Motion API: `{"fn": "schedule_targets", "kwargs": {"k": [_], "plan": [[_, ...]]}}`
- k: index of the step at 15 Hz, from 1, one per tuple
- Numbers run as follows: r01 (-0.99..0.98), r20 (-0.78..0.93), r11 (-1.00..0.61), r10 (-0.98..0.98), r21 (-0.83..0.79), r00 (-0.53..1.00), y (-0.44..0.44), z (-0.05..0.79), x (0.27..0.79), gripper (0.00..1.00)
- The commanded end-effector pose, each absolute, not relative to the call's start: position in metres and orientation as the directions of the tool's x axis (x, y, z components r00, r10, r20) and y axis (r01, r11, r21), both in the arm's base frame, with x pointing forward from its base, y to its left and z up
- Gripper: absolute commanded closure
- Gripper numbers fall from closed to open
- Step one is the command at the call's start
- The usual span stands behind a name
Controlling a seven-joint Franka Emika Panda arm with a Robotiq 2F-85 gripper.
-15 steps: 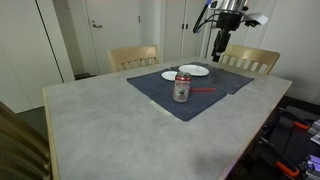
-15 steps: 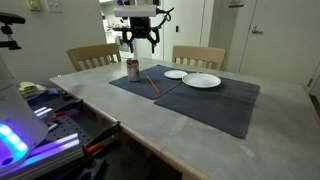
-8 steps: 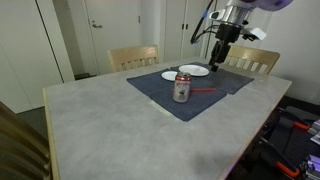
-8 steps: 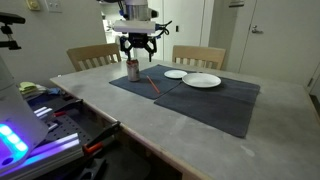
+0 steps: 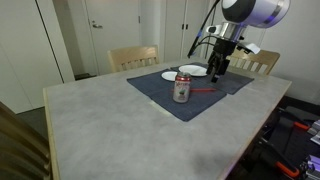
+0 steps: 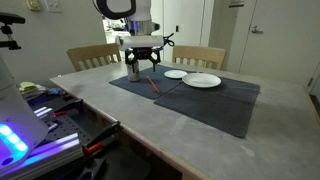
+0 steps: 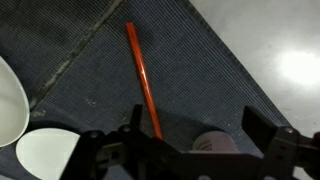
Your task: Pick up the drinking straw from the table and put it in the can drink
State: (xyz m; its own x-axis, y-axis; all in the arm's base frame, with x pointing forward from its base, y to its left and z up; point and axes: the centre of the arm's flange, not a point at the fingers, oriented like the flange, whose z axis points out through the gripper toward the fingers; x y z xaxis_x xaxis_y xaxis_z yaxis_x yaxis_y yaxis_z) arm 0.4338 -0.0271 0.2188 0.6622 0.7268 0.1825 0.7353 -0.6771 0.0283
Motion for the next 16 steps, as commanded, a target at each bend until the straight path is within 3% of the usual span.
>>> {"fn": "schedule_targets", "kwargs": {"k": [1, 13, 16], "plan": [[0.764, 0.187, -0.642, 0.759, 0.056, 0.624, -0.034, 0.186, 0.456, 0.0], [0.864, 0.098, -0.495, 0.868, 0.094, 0.486, -0.035, 0.136, 0.461, 0.0], [0.87, 0.081, -0.482, 0.876, 0.106, 0.475, -0.041, 0.129, 0.461, 0.06]]}}
